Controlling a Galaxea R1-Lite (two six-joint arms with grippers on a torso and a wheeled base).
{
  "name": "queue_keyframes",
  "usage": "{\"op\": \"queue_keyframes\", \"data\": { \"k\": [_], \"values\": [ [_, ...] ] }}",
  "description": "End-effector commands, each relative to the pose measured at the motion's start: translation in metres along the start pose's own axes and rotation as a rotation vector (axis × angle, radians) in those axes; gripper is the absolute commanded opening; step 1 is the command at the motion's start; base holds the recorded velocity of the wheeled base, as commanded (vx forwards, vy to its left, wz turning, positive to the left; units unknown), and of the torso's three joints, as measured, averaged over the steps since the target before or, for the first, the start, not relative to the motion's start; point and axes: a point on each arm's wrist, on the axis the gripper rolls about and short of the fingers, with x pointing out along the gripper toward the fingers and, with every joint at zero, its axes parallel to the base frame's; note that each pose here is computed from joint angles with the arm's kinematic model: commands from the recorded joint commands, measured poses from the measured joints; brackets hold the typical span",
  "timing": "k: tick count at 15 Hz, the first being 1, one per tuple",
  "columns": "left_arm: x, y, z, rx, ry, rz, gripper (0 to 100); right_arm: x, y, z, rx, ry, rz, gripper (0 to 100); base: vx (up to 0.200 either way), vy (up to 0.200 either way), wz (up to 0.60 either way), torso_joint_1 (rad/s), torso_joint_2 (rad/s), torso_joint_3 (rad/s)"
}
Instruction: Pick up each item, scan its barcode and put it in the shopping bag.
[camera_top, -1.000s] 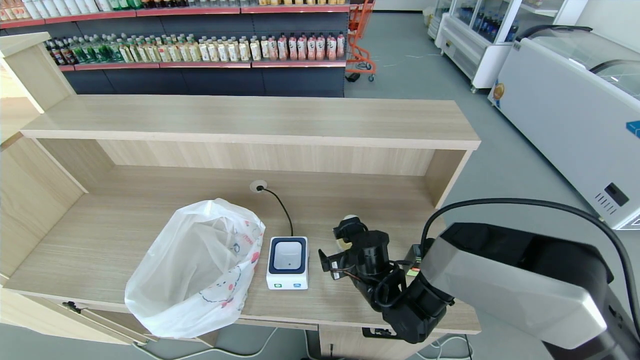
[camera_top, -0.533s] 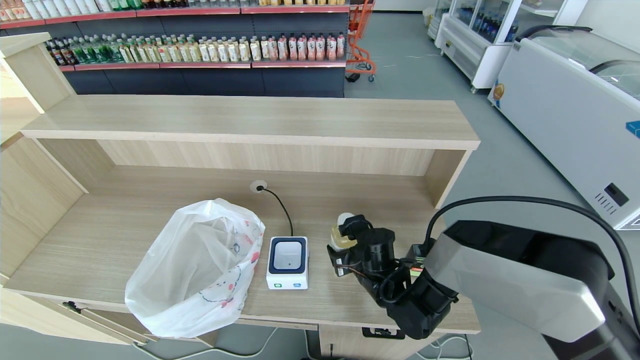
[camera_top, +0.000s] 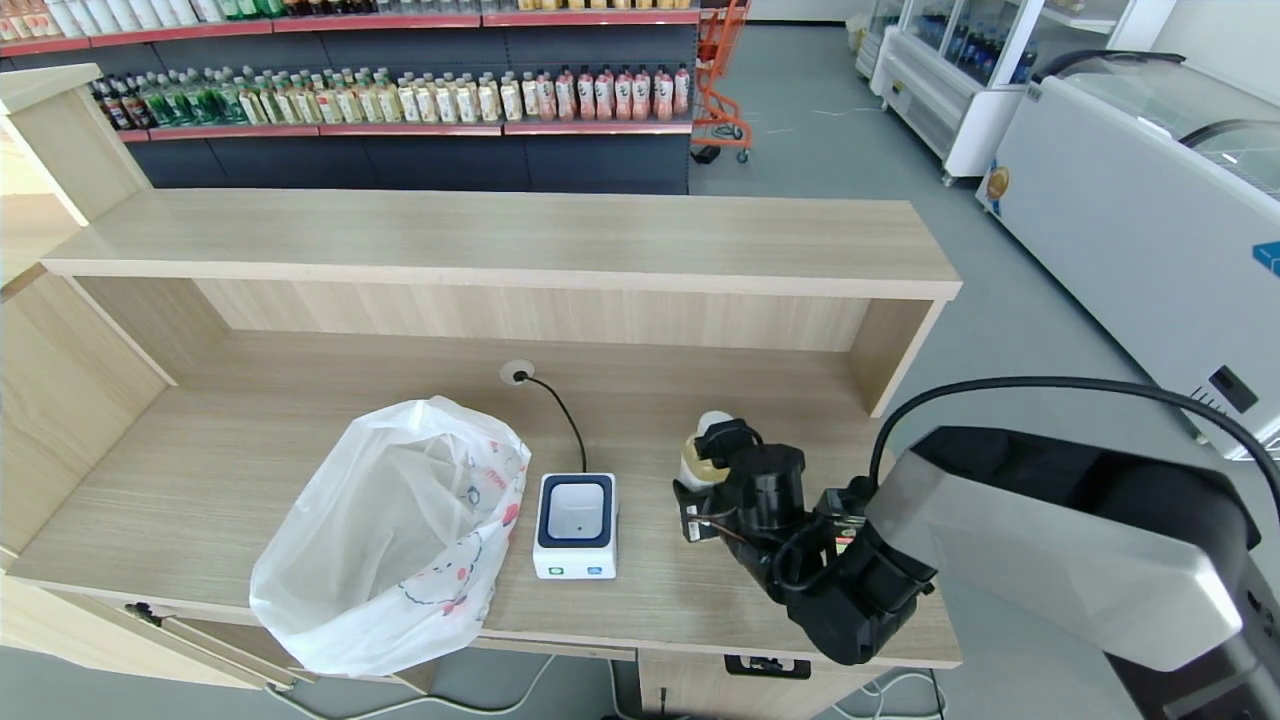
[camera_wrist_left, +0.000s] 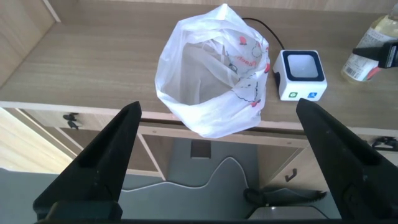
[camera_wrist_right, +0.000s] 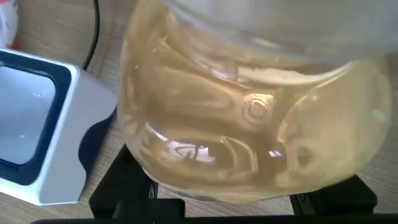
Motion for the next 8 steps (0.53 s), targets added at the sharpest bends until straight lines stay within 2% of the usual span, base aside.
{"op": "queue_keyframes", "data": {
  "k": [1,5,6,8],
  "values": [
    [0.0,0.0,0.0,0.0,-0.002,0.0,100,-0.014,-0.012,0.043,0.088,-0.081,0.039,0,0.0,0.0,0.0,0.0,0.0,0.0],
    [0.0,0.0,0.0,0.0,0.0,0.0,100,-0.053,-0.057,0.121,0.24,-0.108,0.16,0,0.0,0.0,0.0,0.0,0.0,0.0],
    [0.0,0.0,0.0,0.0,0.0,0.0,100,-0.06,-0.063,0.13,0.249,-0.119,0.168,0,0.0,0.0,0.0,0.0,0.0,0.0],
    [0.0,0.0,0.0,0.0,0.0,0.0,100,-0.112,-0.083,0.169,0.342,-0.142,0.293,0,0.0,0.0,0.0,0.0,0.0,0.0]
  ]
}}
